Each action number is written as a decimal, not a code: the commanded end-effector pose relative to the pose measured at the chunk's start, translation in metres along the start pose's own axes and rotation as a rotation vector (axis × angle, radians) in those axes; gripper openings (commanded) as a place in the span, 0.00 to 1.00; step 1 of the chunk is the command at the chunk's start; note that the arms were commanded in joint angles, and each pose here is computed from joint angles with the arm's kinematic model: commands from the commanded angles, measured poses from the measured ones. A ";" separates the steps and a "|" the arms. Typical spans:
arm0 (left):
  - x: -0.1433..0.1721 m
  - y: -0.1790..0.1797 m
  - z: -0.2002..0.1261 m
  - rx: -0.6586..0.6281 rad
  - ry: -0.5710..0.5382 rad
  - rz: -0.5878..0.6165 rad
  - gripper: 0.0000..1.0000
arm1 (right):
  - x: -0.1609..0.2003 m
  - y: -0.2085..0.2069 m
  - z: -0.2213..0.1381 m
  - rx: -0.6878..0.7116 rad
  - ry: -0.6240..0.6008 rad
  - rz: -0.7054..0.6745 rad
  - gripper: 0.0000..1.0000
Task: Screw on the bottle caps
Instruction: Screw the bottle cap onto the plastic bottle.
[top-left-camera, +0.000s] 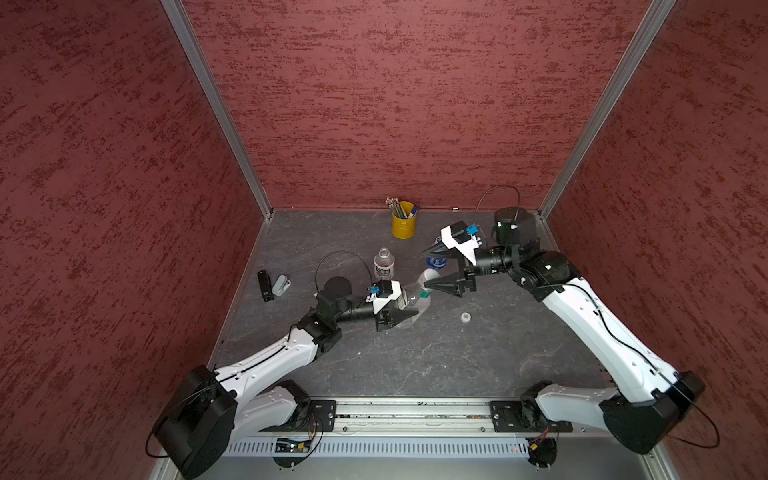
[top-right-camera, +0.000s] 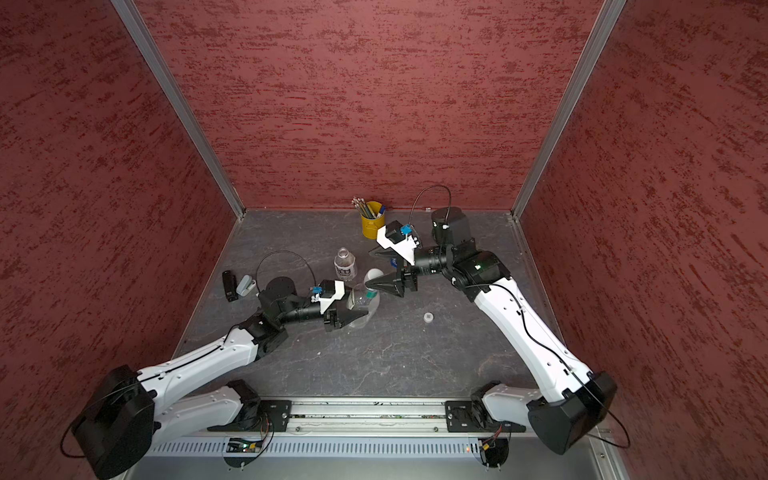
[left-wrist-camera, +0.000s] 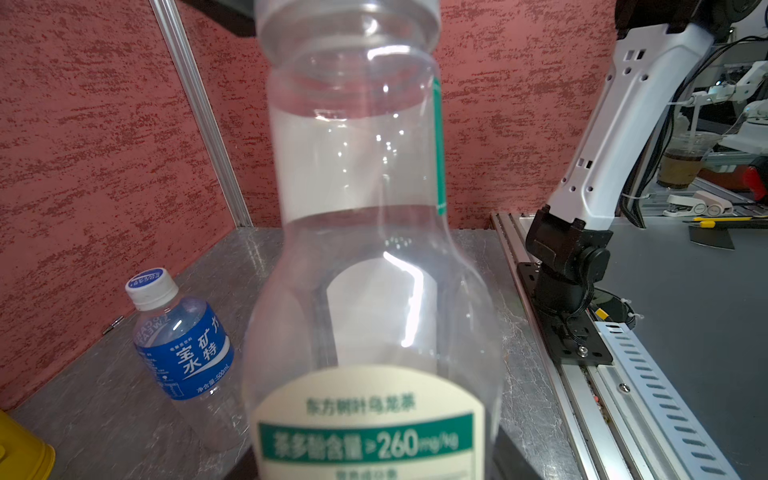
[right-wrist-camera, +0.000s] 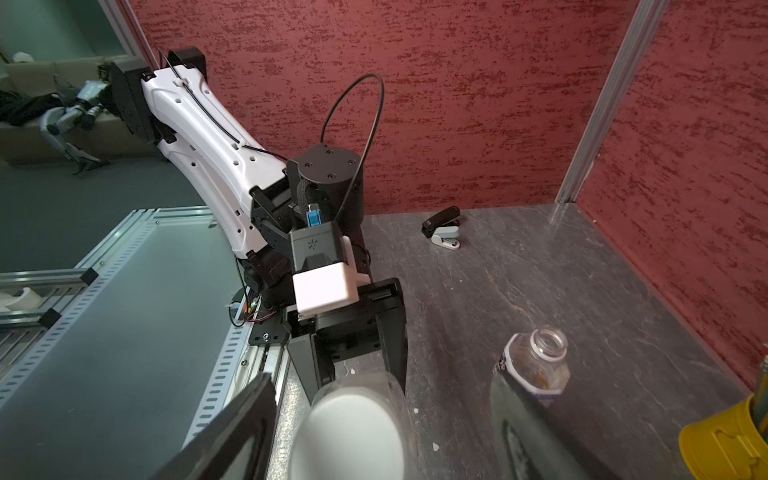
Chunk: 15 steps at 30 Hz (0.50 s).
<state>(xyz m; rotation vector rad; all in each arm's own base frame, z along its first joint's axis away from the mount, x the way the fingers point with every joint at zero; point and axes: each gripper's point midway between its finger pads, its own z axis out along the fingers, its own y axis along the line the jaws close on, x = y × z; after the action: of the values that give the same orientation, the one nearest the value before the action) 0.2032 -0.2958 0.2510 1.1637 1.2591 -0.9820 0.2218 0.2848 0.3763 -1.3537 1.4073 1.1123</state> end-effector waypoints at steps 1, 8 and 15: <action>-0.022 -0.001 -0.001 0.015 -0.052 0.024 0.47 | -0.016 0.006 0.000 -0.064 -0.059 -0.040 0.76; -0.024 -0.001 -0.001 0.011 -0.055 0.029 0.47 | -0.016 0.007 0.005 -0.121 -0.074 0.002 0.60; -0.029 0.002 -0.002 -0.002 -0.069 0.044 0.47 | -0.009 0.005 0.006 -0.119 -0.043 0.039 0.51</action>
<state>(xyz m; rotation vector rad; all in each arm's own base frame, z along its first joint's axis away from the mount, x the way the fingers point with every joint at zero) 0.2038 -0.2958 0.2526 1.1514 1.2674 -0.9932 0.2159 0.2929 0.3775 -1.3790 1.3641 1.2635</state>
